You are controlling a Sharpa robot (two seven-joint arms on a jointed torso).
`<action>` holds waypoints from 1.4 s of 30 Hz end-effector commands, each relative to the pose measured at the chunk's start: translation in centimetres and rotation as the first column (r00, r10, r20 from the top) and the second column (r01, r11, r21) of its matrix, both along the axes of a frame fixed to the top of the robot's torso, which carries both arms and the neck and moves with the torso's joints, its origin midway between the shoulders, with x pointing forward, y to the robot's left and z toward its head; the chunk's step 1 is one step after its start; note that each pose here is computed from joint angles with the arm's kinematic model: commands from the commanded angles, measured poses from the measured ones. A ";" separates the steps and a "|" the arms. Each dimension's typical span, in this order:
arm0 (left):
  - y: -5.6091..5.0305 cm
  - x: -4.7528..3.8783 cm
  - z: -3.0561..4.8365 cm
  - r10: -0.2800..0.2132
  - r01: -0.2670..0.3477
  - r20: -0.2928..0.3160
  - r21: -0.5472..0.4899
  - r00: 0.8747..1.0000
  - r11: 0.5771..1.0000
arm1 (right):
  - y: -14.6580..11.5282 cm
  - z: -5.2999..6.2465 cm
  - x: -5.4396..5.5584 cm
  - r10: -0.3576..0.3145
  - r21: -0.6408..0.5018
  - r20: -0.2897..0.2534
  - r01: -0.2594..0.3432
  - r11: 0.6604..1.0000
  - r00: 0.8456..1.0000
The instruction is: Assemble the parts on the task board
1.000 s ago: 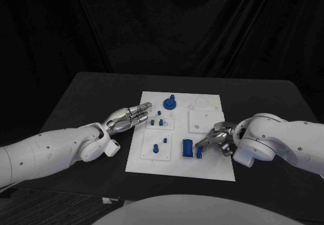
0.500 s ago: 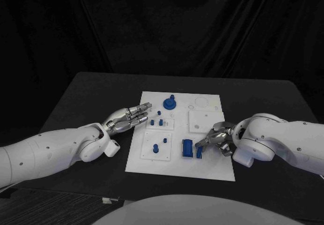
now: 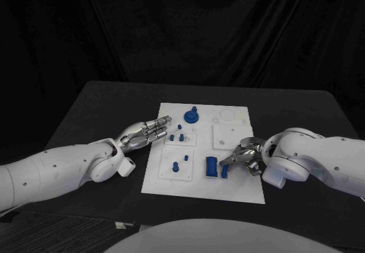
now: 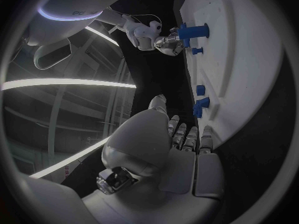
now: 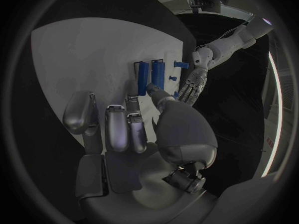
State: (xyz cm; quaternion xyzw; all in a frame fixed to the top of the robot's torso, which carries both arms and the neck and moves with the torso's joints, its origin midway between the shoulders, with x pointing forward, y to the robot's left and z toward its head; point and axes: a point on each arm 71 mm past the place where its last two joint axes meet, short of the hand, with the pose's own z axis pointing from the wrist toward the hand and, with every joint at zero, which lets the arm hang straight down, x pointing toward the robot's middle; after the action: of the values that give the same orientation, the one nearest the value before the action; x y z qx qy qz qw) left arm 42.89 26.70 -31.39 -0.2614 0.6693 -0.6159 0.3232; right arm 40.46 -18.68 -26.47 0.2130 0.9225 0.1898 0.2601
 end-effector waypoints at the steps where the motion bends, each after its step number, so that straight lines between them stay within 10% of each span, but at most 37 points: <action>1: -0.2 -0.17 0.23 -0.017 0.019 0.030 -0.046 0.999 0.999 | 0.2 -0.2 -0.2 0.004 -0.004 -0.007 -0.004 1.000 1.000; 42: -0.1 -0.42 -0.19 -0.016 0.017 0.019 -0.043 1.000 0.999 | 0.1 -0.2 -0.3 0.007 -0.005 -0.010 -0.007 1.000 1.000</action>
State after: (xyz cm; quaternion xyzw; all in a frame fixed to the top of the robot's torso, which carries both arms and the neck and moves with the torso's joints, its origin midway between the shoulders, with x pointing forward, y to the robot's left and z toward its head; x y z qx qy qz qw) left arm 42.62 26.79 -31.80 -0.2640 0.6696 -0.6166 0.3190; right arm 40.36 -18.67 -26.56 0.2121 0.9231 0.1895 0.2589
